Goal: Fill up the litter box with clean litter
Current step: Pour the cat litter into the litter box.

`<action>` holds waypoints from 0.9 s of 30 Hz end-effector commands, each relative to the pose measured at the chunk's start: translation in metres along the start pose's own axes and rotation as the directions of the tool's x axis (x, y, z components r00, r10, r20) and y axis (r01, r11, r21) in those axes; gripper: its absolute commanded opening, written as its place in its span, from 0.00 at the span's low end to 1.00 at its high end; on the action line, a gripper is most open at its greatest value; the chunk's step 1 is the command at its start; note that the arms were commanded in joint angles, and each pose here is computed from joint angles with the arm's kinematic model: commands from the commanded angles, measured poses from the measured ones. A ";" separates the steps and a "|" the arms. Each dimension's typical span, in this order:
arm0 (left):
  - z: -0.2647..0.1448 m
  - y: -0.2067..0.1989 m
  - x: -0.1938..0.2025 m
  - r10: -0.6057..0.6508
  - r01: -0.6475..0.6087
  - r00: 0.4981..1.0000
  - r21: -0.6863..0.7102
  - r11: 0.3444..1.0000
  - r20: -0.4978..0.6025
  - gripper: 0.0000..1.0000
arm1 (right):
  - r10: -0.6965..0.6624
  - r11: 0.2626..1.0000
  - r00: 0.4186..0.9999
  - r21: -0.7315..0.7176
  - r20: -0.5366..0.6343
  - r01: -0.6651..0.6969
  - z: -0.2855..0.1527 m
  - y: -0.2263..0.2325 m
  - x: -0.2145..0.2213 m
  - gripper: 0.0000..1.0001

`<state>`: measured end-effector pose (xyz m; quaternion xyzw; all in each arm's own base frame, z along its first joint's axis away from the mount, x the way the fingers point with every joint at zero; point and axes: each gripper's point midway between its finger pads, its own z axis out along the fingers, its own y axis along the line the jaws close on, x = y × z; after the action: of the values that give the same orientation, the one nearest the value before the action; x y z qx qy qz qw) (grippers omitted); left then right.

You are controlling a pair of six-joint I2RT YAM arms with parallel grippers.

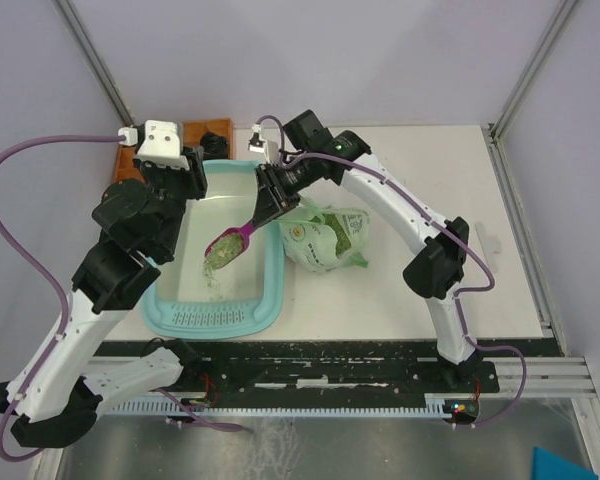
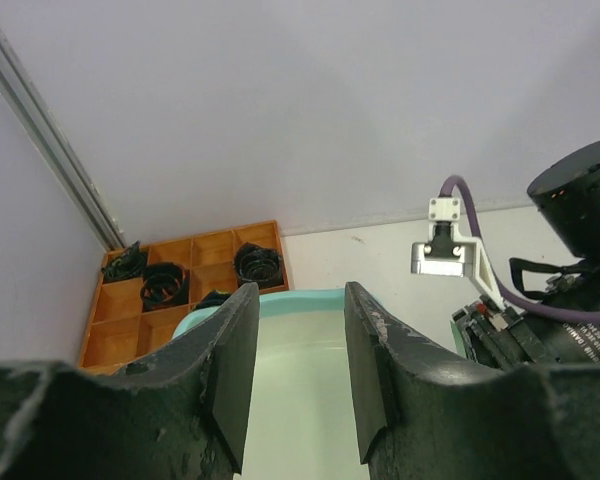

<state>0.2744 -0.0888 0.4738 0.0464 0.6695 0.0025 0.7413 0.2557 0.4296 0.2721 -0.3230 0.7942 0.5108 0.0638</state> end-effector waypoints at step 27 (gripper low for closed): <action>0.007 -0.012 0.009 -0.012 0.012 1.000 0.029 1.000 0.016 0.47 | -0.464 0.855 0.863 0.355 0.200 0.377 -0.066 -0.029 -0.097 0.02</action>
<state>0.2807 -0.0962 0.4551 0.0599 0.6799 0.0060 0.7308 0.3512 0.4088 0.2945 -0.3837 0.7839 0.4053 0.2720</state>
